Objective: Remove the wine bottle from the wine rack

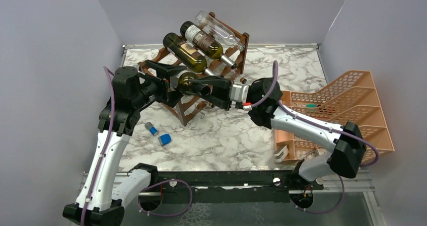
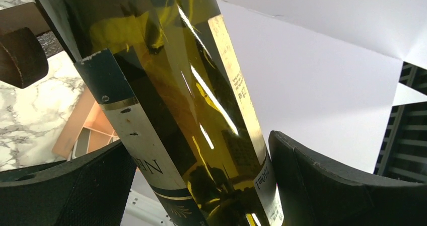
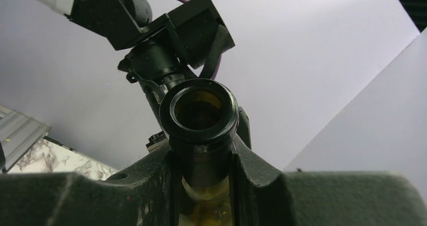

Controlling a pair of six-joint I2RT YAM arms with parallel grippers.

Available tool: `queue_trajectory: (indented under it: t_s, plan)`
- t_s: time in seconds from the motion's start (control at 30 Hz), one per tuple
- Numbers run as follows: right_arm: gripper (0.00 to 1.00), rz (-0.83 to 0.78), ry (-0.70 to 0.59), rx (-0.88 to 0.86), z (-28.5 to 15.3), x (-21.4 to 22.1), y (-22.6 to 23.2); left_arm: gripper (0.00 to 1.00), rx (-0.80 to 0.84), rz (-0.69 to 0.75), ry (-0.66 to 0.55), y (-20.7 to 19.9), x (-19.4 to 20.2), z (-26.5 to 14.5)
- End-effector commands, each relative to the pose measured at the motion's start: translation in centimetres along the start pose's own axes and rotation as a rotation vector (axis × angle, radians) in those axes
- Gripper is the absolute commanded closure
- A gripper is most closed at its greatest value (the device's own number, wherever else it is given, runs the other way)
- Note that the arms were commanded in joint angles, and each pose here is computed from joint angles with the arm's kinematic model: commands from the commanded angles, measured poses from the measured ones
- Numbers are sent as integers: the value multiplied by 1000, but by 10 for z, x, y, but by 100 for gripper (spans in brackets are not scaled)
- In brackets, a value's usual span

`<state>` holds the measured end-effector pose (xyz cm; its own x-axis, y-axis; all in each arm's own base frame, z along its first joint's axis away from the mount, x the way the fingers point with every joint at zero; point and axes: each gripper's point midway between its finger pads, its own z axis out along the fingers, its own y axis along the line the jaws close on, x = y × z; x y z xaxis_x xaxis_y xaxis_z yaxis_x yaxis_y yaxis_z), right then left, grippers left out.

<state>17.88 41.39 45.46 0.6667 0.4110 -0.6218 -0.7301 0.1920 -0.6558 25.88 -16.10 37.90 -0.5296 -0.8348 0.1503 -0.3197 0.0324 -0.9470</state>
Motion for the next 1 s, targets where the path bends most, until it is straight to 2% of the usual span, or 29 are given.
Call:
queue_trajectory:
  t_s: [0.0,0.1,0.27,0.4,0.63,0.77,0.97]
  plan:
    - [97,-232,-221,10,-11,-81,-12,1,77,99,-55,-23,-7,-8]
    - [99,-257,-212,-33,-15,-68,4,1,82,59,-51,-23,-5,-11]
    - [98,-273,-191,-97,-15,-47,20,1,74,-158,-62,-7,-6,-20]
    - [99,-246,-169,-23,-15,-35,12,1,119,-174,-188,-12,-23,-34]
    - [99,-239,-156,105,-24,-32,-4,1,133,-288,-268,0,-32,-54]
    - [99,-190,-131,163,-24,-34,-17,1,204,-188,-382,-16,-44,-74]
    - [99,-32,-18,272,-31,-60,-50,1,167,223,-516,-53,-56,-84]
